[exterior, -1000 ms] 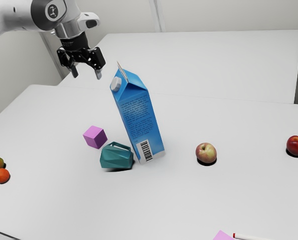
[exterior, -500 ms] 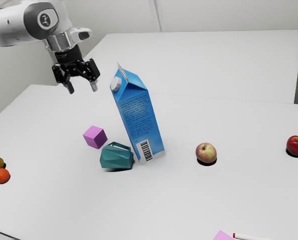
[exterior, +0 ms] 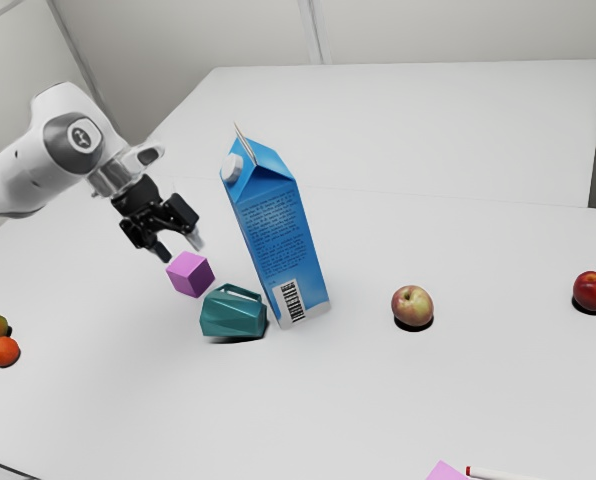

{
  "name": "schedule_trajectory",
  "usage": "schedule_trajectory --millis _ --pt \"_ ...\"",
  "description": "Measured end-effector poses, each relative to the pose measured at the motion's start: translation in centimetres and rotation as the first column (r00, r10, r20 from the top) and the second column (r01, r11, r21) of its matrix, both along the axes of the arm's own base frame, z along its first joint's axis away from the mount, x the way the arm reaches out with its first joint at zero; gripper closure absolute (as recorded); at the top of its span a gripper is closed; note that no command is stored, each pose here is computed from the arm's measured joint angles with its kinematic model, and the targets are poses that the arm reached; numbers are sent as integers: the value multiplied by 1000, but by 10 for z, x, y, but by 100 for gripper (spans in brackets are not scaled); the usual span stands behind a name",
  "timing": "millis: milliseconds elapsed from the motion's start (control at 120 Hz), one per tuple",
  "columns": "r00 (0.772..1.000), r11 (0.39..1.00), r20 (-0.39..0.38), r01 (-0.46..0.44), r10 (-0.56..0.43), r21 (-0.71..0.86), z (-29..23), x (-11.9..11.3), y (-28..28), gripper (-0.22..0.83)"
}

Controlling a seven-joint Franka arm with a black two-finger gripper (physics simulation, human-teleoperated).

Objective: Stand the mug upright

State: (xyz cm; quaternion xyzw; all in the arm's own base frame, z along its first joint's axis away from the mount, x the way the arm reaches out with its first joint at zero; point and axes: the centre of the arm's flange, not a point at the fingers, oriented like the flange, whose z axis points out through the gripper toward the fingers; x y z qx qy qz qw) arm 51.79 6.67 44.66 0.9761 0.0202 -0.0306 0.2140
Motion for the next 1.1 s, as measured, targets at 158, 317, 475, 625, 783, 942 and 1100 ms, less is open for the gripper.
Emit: schedule_trajectory --millis 158,317,475,625,783,942,1100 --pt "998 996 55 11 -6 -87 -36 -11 -1 0" --pt "995 988 93 -10 25 -154 -64 -18 19 0" --pt "993 980 105 -25 47 -196 -91 -20 42 0" --pt "993 974 112 -15 41 -228 -110 -19 50 0" --pt "993 957 115 17 18 -290 -136 -11 34 0" --pt "991 946 130 30 13 -322 -148 -10 33 0" --pt "992 929 130 37 11 -368 -162 -13 33 0"
